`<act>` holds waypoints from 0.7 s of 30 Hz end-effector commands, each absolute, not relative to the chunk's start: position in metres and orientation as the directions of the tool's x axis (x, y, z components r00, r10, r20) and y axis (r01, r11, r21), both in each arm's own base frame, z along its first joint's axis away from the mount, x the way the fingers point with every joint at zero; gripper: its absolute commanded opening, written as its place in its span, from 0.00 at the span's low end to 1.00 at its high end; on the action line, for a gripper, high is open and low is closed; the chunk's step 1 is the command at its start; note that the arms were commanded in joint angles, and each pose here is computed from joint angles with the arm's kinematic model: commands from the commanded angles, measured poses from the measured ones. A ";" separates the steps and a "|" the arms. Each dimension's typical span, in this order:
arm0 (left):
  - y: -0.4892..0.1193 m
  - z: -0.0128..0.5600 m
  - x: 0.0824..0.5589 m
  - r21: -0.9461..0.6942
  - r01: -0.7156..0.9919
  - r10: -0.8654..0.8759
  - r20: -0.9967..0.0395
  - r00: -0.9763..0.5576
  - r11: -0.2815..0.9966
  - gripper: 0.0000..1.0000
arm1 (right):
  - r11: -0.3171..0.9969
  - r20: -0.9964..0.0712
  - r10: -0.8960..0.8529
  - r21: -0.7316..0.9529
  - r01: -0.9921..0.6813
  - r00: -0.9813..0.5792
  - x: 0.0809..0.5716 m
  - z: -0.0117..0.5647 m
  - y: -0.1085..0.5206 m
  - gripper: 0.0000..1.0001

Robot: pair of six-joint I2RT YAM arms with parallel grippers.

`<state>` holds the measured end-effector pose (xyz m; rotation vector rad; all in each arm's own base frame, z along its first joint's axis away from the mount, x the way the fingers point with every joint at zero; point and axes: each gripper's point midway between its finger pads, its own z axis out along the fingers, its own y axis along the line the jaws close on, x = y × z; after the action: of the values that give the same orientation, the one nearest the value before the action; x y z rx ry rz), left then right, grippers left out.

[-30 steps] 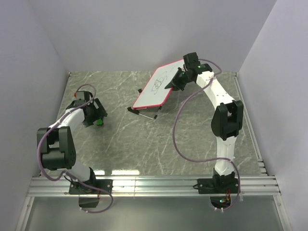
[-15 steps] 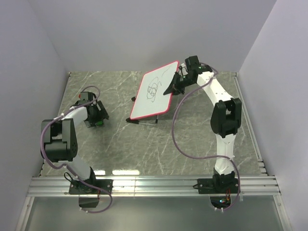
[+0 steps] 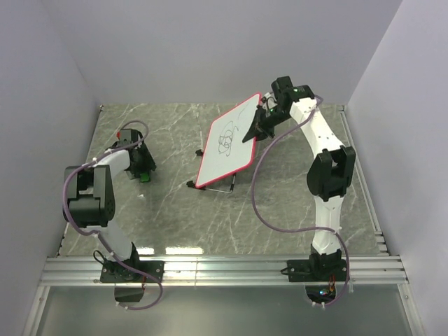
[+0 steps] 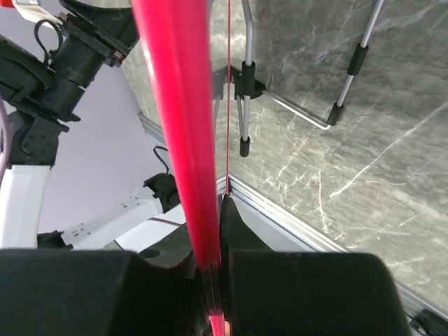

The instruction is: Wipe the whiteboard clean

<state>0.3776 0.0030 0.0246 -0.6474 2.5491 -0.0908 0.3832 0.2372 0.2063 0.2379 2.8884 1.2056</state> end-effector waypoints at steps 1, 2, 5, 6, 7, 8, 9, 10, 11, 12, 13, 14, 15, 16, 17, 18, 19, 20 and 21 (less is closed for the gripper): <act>0.004 0.014 0.382 -0.155 -0.420 -0.443 -0.446 -0.778 0.894 0.62 | 0.634 0.008 0.136 0.767 0.093 -0.991 0.382 0.252 0.242 0.00; 0.004 0.010 0.383 -0.151 -0.418 -0.439 -0.441 -0.783 0.896 0.60 | 0.618 0.002 0.131 0.782 0.083 -0.991 0.380 0.260 0.244 0.00; 0.003 0.007 0.384 -0.147 -0.420 -0.439 -0.435 -0.786 0.896 0.46 | 0.613 0.011 0.117 0.786 0.081 -0.993 0.371 0.266 0.249 0.00; 0.002 0.006 0.384 -0.146 -0.416 -0.436 -0.434 -0.789 0.898 0.40 | 0.618 0.020 0.106 0.782 0.082 -0.994 0.367 0.262 0.249 0.00; 0.003 0.004 0.383 -0.142 -0.420 -0.438 -0.430 -0.789 0.896 0.33 | 0.622 0.018 0.087 0.780 0.068 -0.996 0.361 0.263 0.254 0.00; 0.001 0.004 0.383 -0.143 -0.417 -0.436 -0.428 -0.792 0.898 0.29 | 0.634 0.033 0.079 0.769 0.076 -0.996 0.355 0.257 0.254 0.00; 0.001 0.004 0.384 -0.143 -0.417 -0.436 -0.428 -0.792 0.898 0.27 | 0.639 0.041 0.071 0.766 0.077 -0.997 0.351 0.255 0.256 0.00; 0.000 0.001 0.382 -0.138 -0.418 -0.435 -0.421 -0.796 0.898 0.19 | 0.639 0.043 0.049 0.766 0.064 -0.998 0.344 0.255 0.264 0.00; 0.001 0.001 0.382 -0.135 -0.419 -0.435 -0.424 -0.795 0.898 0.12 | 0.635 0.034 0.039 0.771 0.051 -0.999 0.340 0.257 0.267 0.00; 0.000 0.001 0.382 -0.134 -0.417 -0.432 -0.423 -0.797 0.899 0.04 | 0.634 0.048 0.029 0.771 0.056 -0.998 0.335 0.255 0.271 0.00; 0.001 0.000 0.380 -0.131 -0.419 -0.434 -0.418 -0.798 0.898 0.00 | 0.632 0.045 0.017 0.774 0.046 -0.999 0.330 0.256 0.276 0.00; 0.000 0.000 0.380 -0.131 -0.418 -0.432 -0.418 -0.799 0.899 0.00 | 0.634 0.047 0.000 0.773 0.037 -0.999 0.325 0.254 0.282 0.00; 0.000 0.000 0.380 -0.132 -0.416 -0.431 -0.418 -0.800 0.900 0.00 | 0.636 0.049 -0.007 0.771 0.033 -0.999 0.322 0.253 0.285 0.00; -0.001 0.002 0.380 -0.133 -0.413 -0.429 -0.419 -0.801 0.901 0.00 | 0.639 0.044 -0.016 0.769 0.024 -0.999 0.320 0.251 0.288 0.00; -0.002 0.004 0.380 -0.133 -0.410 -0.426 -0.420 -0.801 0.902 0.00 | 0.647 0.049 -0.027 0.762 0.020 -0.998 0.316 0.247 0.292 0.00; -0.002 0.008 0.381 -0.138 -0.408 -0.426 -0.421 -0.801 0.903 0.00 | 0.658 0.058 -0.035 0.753 0.021 -0.998 0.313 0.241 0.291 0.00; -0.003 0.021 0.388 -0.153 -0.400 -0.424 -0.447 -0.788 0.904 0.00 | 0.667 0.056 -0.034 0.745 0.019 -0.998 0.314 0.236 0.291 0.00; -0.005 0.029 0.389 -0.162 -0.394 -0.422 -0.455 -0.784 0.905 0.00 | 0.676 0.065 -0.034 0.736 0.025 -0.997 0.312 0.229 0.290 0.00; -0.009 0.040 0.393 -0.183 -0.380 -0.420 -0.468 -0.777 0.907 0.00 | 0.685 0.067 -0.032 0.728 0.027 -0.997 0.312 0.224 0.289 0.00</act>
<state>0.3939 0.0041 0.0237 -0.6162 2.5401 -0.0558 0.3263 0.2832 0.2053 0.0749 2.9986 1.2051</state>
